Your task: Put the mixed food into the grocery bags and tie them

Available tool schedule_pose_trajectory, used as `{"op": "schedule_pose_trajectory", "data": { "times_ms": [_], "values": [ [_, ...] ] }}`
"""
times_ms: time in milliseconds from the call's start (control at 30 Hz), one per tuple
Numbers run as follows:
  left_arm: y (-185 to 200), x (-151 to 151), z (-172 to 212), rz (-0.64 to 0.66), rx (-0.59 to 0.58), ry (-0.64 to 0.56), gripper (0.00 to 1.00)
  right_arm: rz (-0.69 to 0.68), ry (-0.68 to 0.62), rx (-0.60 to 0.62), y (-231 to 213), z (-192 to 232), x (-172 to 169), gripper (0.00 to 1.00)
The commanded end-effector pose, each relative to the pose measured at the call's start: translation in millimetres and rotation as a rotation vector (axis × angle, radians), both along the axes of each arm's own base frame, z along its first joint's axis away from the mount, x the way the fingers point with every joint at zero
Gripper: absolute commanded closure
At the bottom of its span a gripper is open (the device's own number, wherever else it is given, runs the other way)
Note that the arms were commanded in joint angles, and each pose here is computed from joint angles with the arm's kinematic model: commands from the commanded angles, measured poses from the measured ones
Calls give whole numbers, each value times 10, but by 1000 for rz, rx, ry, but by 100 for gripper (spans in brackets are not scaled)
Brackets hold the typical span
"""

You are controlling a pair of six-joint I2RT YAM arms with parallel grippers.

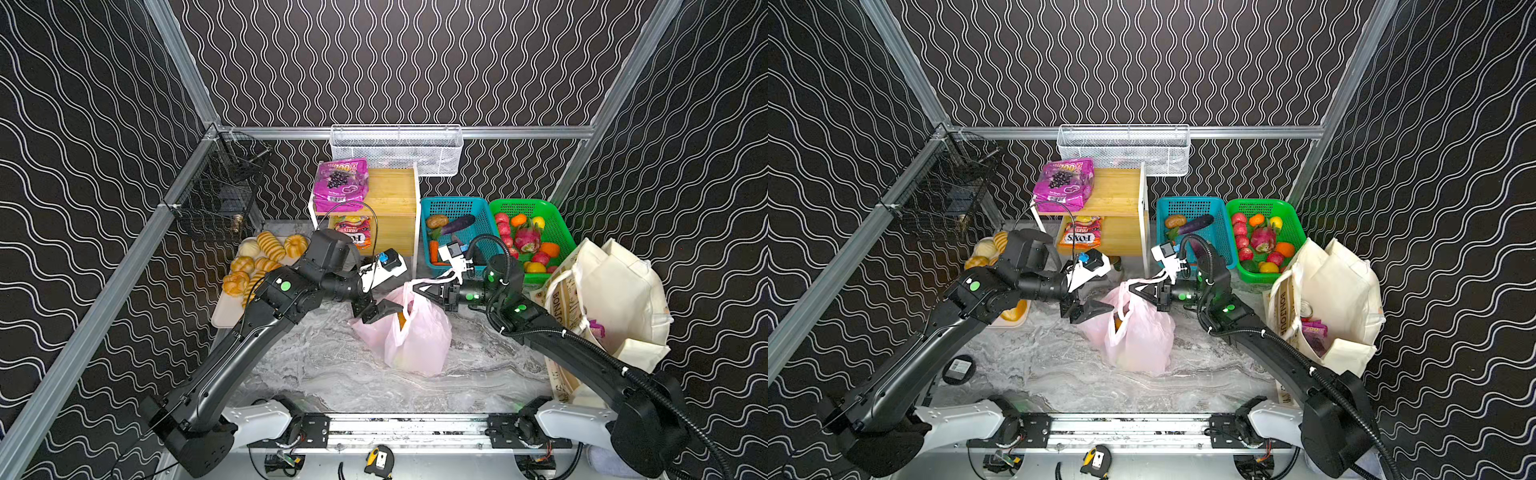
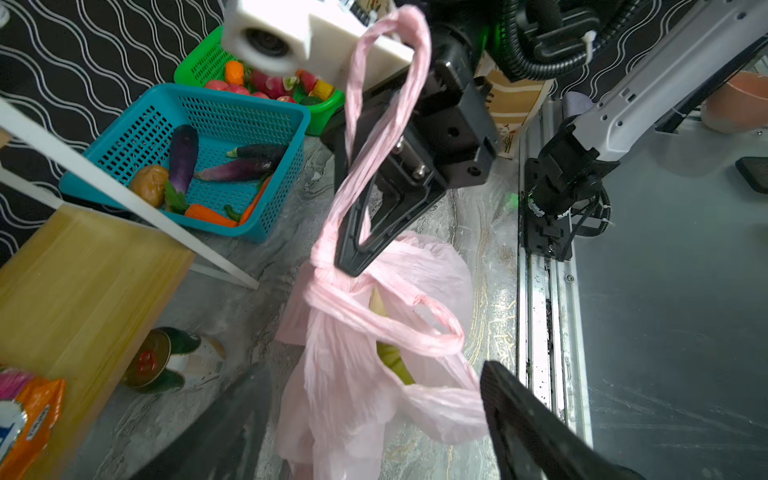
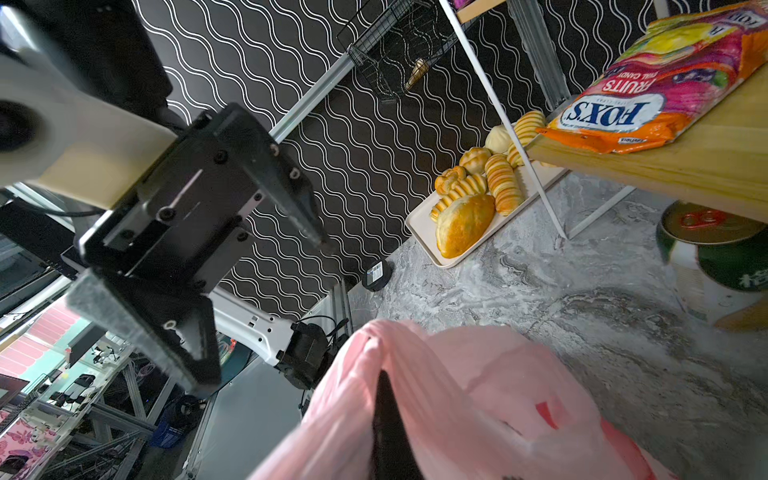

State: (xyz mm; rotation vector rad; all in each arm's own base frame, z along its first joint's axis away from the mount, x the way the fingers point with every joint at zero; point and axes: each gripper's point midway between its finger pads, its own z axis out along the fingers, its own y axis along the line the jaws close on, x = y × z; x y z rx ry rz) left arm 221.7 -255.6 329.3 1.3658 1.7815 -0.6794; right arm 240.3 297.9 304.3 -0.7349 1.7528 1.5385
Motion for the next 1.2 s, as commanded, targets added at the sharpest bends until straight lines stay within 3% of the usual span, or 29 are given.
{"op": "schedule_pose_trajectory", "data": {
  "times_ms": [0,200,467,633,933,1167],
  "values": [
    [2,2,-38,-51,0,25,16,17,-45,26,6,94,-29,100],
    [-171,50,-48,-125,-26,102,15,20,-48,17,3,99,-36,100],
    [-318,130,-136,-183,-57,117,13,19,-47,28,-2,121,-50,100],
    [-352,219,-318,-191,-17,132,15,12,-45,29,0,124,-38,100],
    [-452,94,-358,-276,-29,186,15,16,-42,25,21,131,-22,100],
    [-458,-45,-611,-293,111,205,16,16,-42,24,23,129,-19,100]
  ]
}}
